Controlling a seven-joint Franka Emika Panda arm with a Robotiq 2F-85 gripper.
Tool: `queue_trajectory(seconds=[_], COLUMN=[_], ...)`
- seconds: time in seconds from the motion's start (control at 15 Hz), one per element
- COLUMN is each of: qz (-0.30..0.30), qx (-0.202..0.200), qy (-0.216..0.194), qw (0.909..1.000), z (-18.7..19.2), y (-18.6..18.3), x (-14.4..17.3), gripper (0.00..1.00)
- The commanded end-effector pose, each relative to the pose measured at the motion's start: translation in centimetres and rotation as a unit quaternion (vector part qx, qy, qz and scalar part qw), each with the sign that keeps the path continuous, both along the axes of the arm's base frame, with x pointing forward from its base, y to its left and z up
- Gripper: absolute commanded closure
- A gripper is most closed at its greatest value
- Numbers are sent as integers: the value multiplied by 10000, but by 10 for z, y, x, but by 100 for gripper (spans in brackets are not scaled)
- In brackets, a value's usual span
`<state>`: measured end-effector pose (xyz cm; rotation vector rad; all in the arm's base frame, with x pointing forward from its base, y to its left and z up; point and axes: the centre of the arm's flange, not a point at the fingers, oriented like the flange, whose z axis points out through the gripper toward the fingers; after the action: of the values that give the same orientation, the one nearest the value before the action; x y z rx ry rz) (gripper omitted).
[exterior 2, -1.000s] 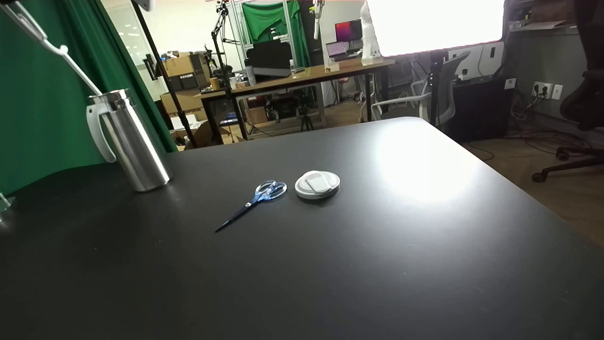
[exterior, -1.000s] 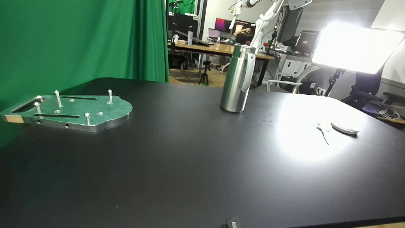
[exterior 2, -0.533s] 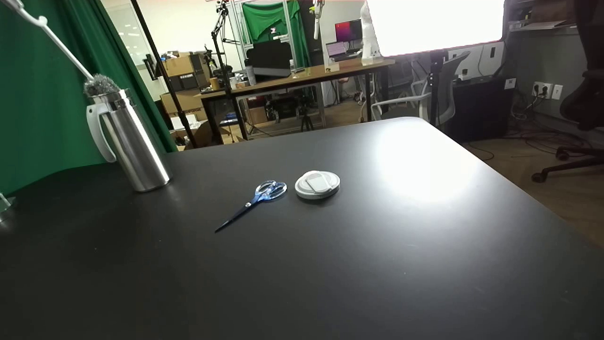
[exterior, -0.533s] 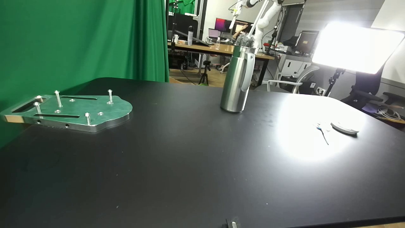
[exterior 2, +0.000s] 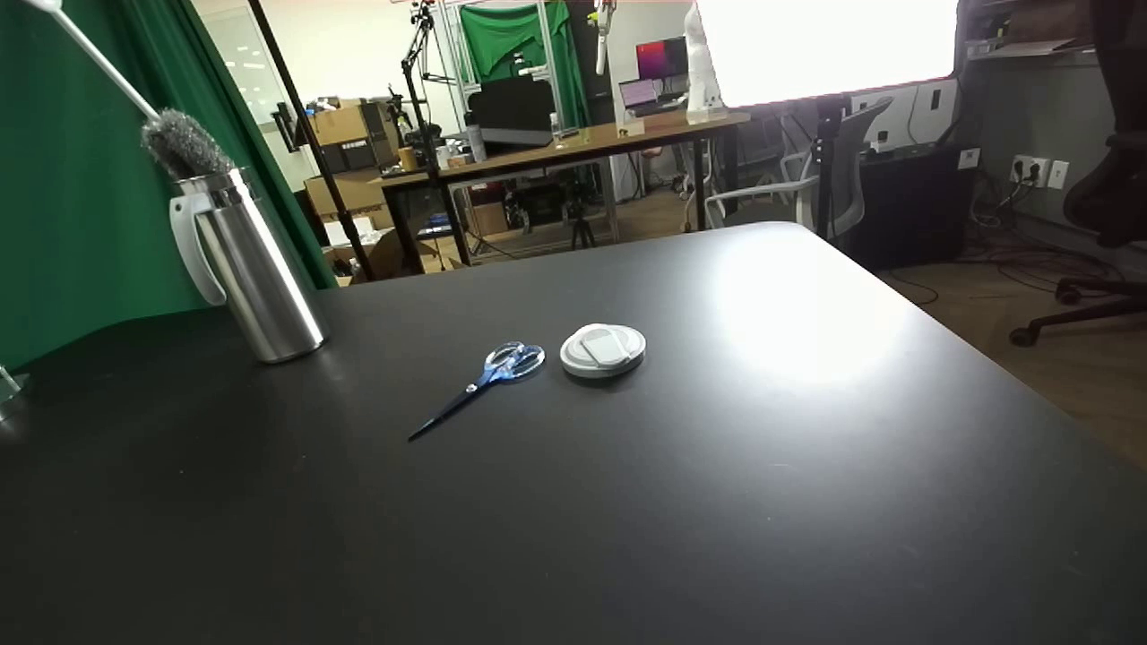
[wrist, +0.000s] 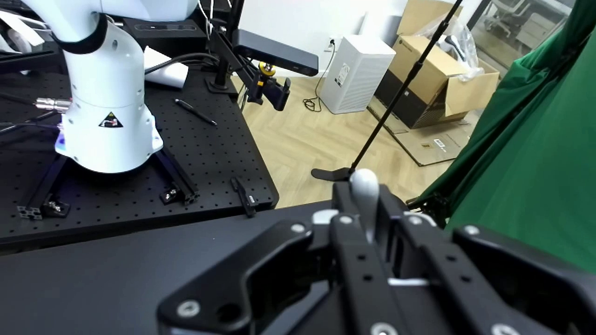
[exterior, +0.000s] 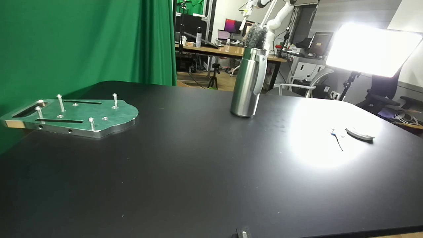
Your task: Take the object and scrub the inside of the jug
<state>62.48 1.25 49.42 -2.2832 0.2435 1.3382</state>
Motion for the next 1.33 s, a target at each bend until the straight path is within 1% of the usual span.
queue_trajectory(seconds=[0.0, 0.27, 0.4, 0.93, 1.27], qz=[17, 15, 13, 19, 33], qx=[-72, -110, -180, -469, -548], qy=[-33, 54, 157, 758, 1059], qw=[10000, 9999, 9997, 9960, 9929], z=[9, -5, -18, -93, -130], y=[-1, -2, -3, -6, -7], x=[-5, -4, -3, 7, 11], gripper=[96, 96, 96, 96, 96])
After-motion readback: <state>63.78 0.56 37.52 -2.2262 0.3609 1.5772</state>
